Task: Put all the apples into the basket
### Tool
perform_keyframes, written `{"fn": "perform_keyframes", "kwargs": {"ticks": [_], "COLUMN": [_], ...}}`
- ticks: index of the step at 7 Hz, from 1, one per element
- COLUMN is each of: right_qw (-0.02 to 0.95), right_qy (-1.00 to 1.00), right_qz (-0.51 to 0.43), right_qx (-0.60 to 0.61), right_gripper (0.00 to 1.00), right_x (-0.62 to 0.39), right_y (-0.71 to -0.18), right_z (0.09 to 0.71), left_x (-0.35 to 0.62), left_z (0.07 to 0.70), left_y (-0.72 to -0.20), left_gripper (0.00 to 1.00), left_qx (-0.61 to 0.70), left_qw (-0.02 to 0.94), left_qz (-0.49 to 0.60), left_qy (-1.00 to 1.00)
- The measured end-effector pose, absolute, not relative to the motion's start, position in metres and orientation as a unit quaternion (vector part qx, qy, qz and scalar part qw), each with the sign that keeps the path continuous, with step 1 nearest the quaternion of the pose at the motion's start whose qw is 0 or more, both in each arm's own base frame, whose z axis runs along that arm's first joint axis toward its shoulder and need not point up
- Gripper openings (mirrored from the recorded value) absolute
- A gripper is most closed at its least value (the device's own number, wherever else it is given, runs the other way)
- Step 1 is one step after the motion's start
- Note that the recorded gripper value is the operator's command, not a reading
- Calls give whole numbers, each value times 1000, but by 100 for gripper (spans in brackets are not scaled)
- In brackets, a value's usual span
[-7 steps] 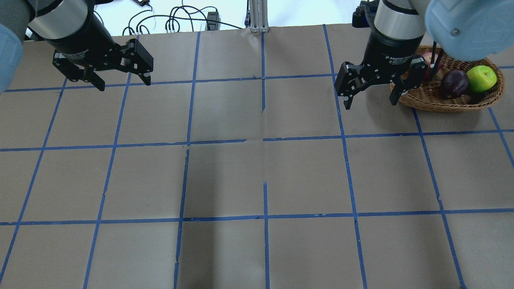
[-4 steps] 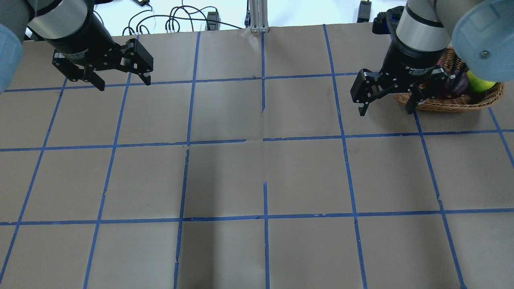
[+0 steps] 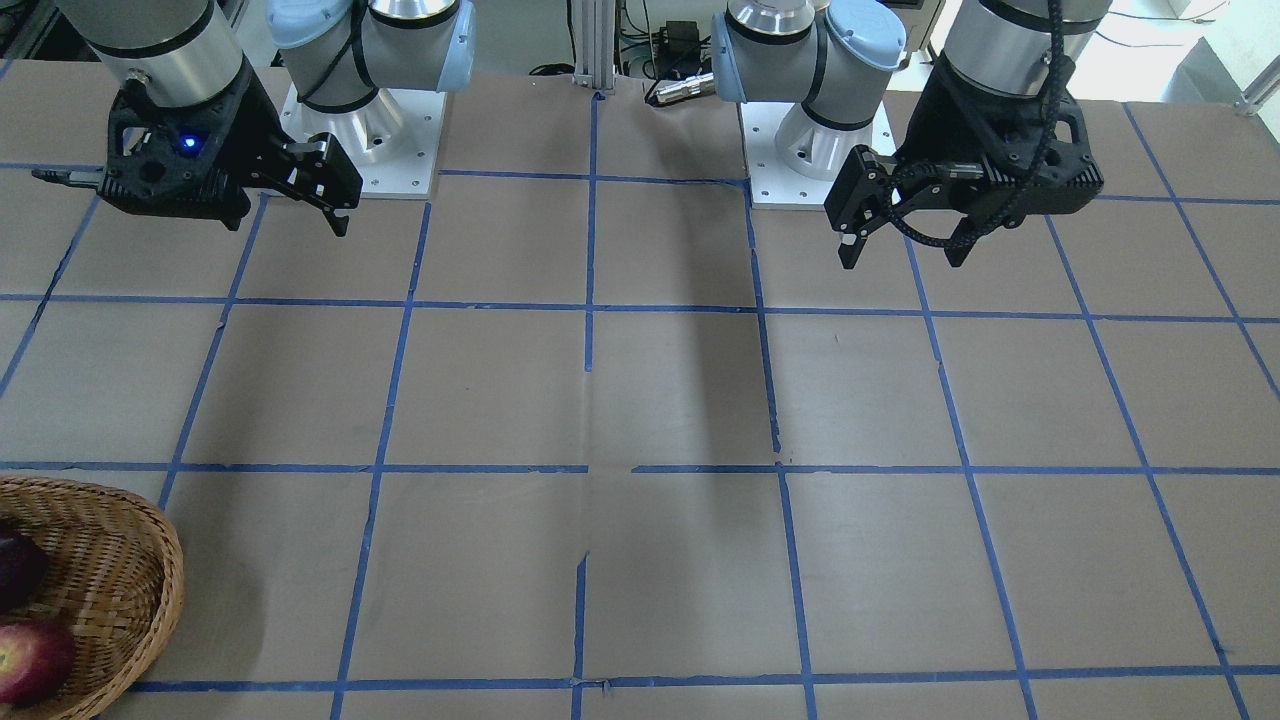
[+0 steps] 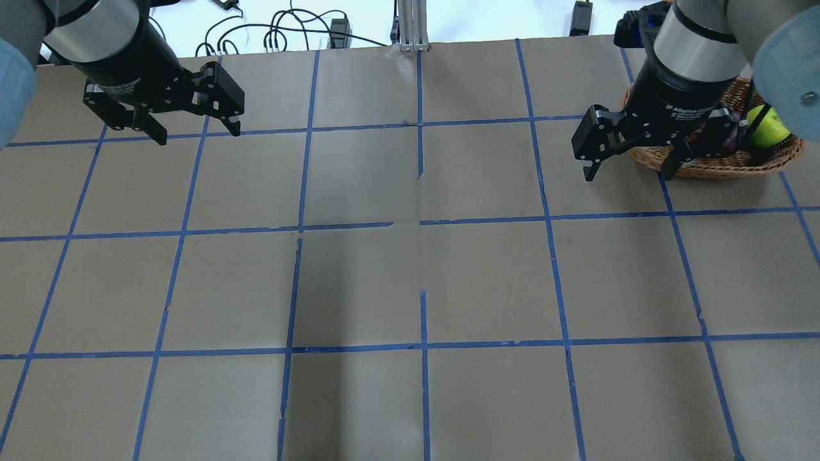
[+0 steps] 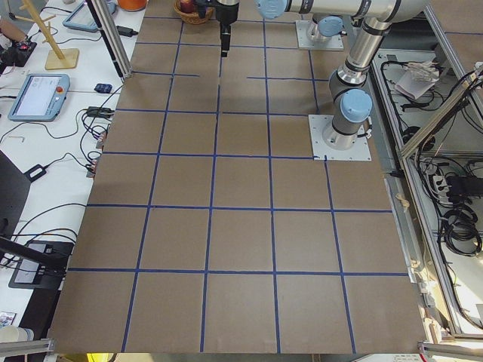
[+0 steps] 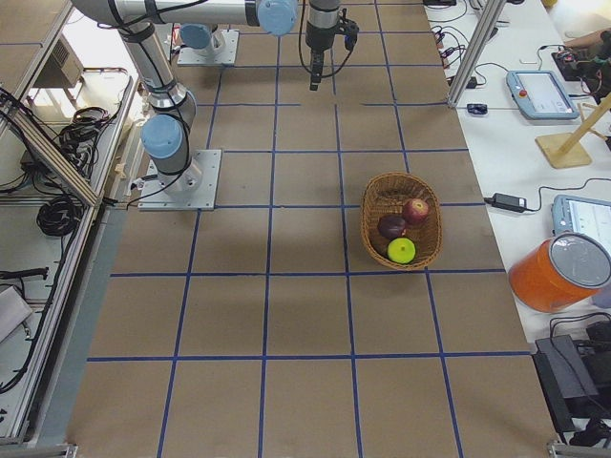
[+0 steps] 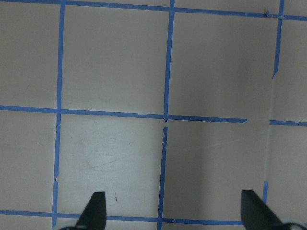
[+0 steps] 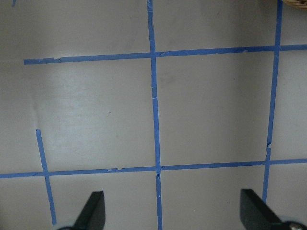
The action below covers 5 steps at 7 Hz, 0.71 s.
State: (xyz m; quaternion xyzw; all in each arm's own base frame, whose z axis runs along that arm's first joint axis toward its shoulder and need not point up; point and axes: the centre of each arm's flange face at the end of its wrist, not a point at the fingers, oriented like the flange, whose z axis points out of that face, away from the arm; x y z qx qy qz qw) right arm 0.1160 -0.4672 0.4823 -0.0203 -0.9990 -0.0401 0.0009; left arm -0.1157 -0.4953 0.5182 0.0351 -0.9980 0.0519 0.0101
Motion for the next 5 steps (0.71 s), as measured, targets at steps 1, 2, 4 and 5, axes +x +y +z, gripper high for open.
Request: {"fn": "perform_keyframes", "kwargs": {"ticks": [1, 2, 4, 5], "right_qw": [1, 2, 2, 4], "right_qy": [-999, -999, -999, -999], "right_qz": [-38, -37, -41, -42], "right_qx": [-19, -17, -16, -16], "right_gripper": [100, 100, 100, 100], "right_x": [116, 116, 116, 115], "right_y": [-466, -465, -464, -464], "right_z": [485, 486, 483, 482], "left_x": [-116, -116, -115, -115], "left_z": [518, 518, 518, 518], "left_y": [-495, -495, -495, -495], "left_gripper": [100, 100, 100, 100], "left_qx": [35, 35, 35, 35], "left_qw": [10, 10, 8, 8], "left_qz": [52, 52, 52, 52], "left_qy": [-998, -998, -998, -998]}}
